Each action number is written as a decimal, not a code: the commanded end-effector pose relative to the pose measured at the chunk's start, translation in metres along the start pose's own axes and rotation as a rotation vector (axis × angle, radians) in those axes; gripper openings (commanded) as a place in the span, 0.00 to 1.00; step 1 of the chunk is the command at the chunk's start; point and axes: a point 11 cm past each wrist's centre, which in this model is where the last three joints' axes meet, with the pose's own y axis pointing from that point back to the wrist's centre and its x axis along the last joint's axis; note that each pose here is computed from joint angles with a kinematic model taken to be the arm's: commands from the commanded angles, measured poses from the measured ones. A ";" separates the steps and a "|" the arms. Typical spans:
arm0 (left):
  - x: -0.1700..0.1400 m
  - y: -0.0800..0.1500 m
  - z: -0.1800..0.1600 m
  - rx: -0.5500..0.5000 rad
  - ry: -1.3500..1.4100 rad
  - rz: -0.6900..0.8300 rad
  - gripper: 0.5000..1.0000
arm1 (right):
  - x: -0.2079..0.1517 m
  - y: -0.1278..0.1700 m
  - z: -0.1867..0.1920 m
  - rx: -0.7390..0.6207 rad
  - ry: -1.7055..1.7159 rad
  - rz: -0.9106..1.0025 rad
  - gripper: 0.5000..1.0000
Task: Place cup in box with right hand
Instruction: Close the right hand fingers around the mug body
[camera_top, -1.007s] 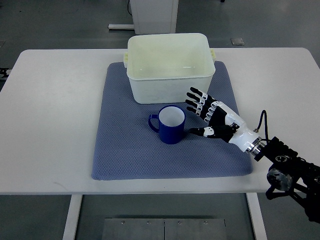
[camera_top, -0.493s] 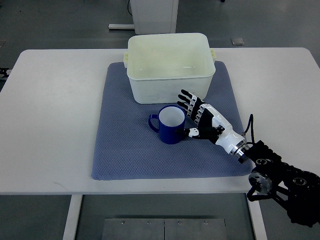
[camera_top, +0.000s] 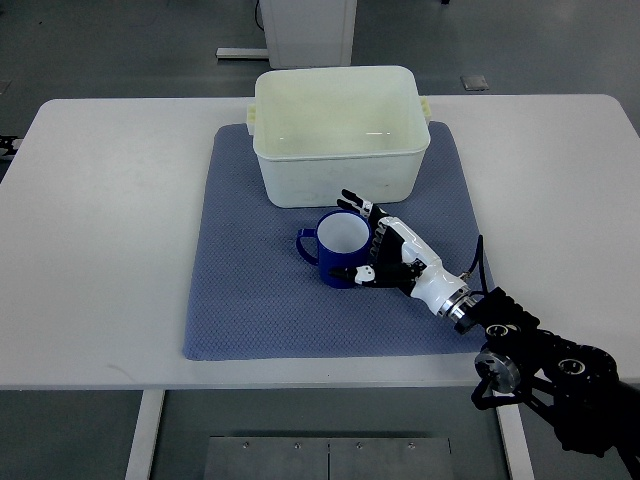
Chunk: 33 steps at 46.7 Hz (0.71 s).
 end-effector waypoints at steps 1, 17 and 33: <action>0.000 0.000 0.000 0.000 0.000 0.000 1.00 | 0.001 -0.001 0.002 -0.004 0.006 0.013 1.00; 0.000 0.000 0.000 0.000 0.000 0.000 1.00 | -0.004 -0.010 0.000 0.008 0.023 0.039 1.00; 0.000 0.000 0.000 0.000 0.000 0.000 1.00 | -0.014 -0.015 0.001 0.015 0.012 0.031 0.99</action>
